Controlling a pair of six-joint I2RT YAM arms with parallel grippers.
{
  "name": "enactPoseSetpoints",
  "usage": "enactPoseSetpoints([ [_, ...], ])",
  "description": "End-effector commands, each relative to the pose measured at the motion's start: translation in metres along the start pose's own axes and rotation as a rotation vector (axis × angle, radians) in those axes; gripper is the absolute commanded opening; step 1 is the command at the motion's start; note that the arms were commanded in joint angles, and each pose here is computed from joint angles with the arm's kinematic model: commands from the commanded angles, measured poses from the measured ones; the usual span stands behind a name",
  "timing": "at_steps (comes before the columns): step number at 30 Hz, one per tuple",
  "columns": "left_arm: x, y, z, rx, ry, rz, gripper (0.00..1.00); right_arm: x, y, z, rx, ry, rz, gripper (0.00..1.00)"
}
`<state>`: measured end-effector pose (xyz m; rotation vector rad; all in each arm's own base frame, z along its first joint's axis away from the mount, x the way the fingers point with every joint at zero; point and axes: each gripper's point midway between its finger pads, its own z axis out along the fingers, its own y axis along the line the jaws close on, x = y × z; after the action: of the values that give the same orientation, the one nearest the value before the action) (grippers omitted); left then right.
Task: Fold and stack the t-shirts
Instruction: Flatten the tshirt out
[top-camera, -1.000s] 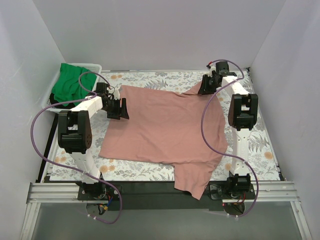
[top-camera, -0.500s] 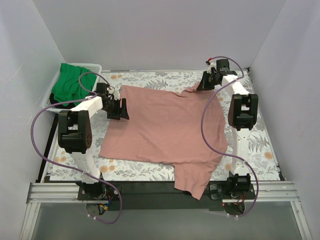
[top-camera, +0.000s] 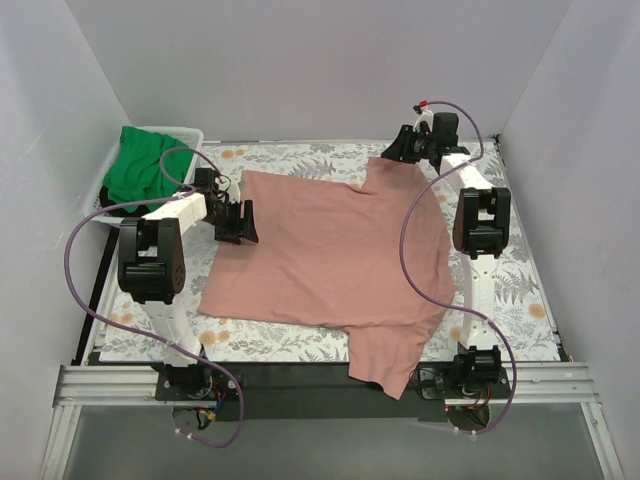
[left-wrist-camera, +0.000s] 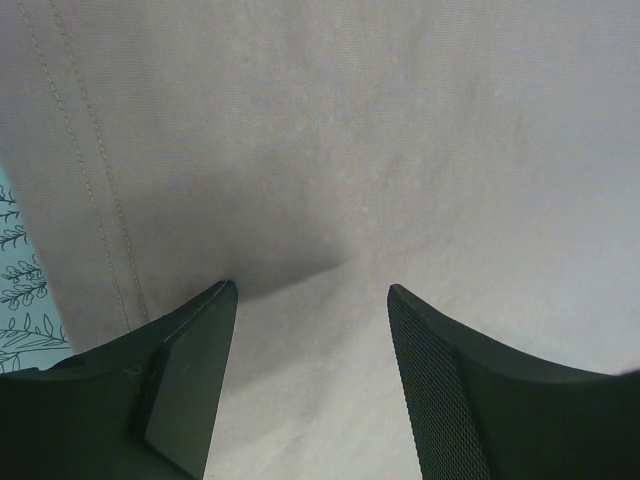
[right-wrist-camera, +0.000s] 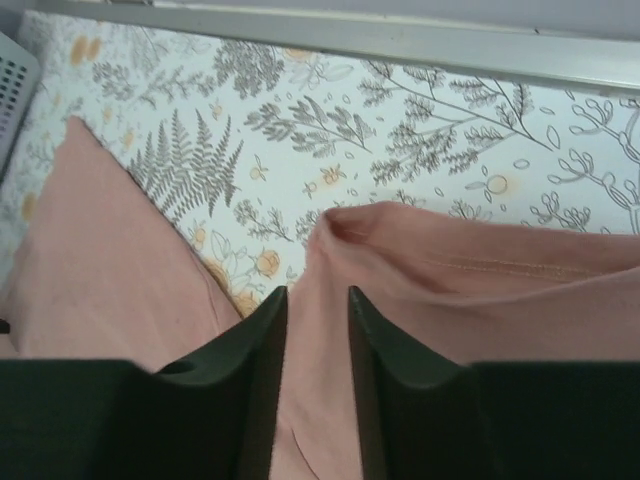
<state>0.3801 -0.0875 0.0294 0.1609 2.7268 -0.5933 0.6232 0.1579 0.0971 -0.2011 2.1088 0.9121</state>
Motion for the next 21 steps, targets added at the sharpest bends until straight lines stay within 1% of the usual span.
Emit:
enactPoseSetpoints([
  [1,-0.004,-0.006,-0.007,0.007,-0.019,0.0,0.61,-0.032,0.024,0.006,-0.117,-0.127,-0.064,0.42],
  [2,-0.007,-0.008,-0.011,0.01,-0.033,0.005,0.61,-0.039,0.03,0.003,-0.127,-0.141,-0.067,0.56],
  [4,-0.013,-0.011,-0.016,0.018,-0.06,0.014,0.61,-0.048,0.041,-0.004,-0.153,-0.149,-0.089,0.64],
  [5,-0.018,-0.014,-0.022,0.02,-0.08,0.022,0.61,-0.06,0.051,-0.015,-0.161,-0.165,-0.128,0.69],
  [6,-0.022,-0.017,-0.025,0.029,-0.095,0.03,0.61,-0.056,0.052,-0.02,-0.151,-0.151,-0.134,0.71],
  [7,-0.025,-0.02,-0.029,0.035,-0.108,0.036,0.61,-0.049,0.05,-0.026,-0.128,-0.119,-0.121,0.71],
  [8,-0.033,-0.024,-0.036,0.04,-0.132,0.045,0.61,-0.056,0.058,-0.042,-0.111,-0.113,-0.133,0.7],
  [9,-0.038,-0.026,-0.038,0.042,-0.145,0.049,0.61,-0.05,0.053,-0.049,-0.087,-0.088,-0.188,0.69],
  [10,-0.042,-0.027,-0.04,0.045,-0.153,0.052,0.61,-0.047,0.048,-0.055,-0.039,-0.068,-0.2,0.69],
  [11,-0.054,-0.03,-0.045,0.046,-0.179,0.063,0.62,-0.034,0.049,-0.069,-0.001,0.005,-0.187,0.67],
  [12,-0.059,-0.03,-0.047,0.045,-0.19,0.066,0.61,-0.029,0.044,-0.077,0.027,0.038,-0.263,0.66],
  [14,-0.068,-0.029,-0.046,0.039,-0.204,0.072,0.61,-0.02,0.036,-0.095,0.12,0.108,-0.295,0.64],
  [15,-0.081,-0.029,-0.049,0.032,-0.233,0.081,0.61,-0.001,0.031,-0.105,0.147,0.193,-0.312,0.62],
  [16,-0.085,-0.026,-0.043,0.029,-0.225,0.074,0.62,0.008,0.022,-0.112,0.199,0.234,-0.318,0.61],
  [17,-0.099,-0.025,-0.046,0.016,-0.252,0.08,0.61,0.018,0.021,-0.123,0.226,0.282,-0.314,0.6],
  [18,-0.106,-0.024,-0.045,0.014,-0.261,0.079,0.61,0.025,0.017,-0.128,0.249,0.31,-0.321,0.59],
  [20,-0.112,-0.018,-0.031,0.013,-0.244,0.061,0.61,0.045,0.006,-0.14,0.298,0.382,-0.332,0.56],
  [21,-0.126,-0.019,-0.033,0.015,-0.266,0.065,0.62,0.056,0.003,-0.144,0.311,0.417,-0.323,0.56],
])
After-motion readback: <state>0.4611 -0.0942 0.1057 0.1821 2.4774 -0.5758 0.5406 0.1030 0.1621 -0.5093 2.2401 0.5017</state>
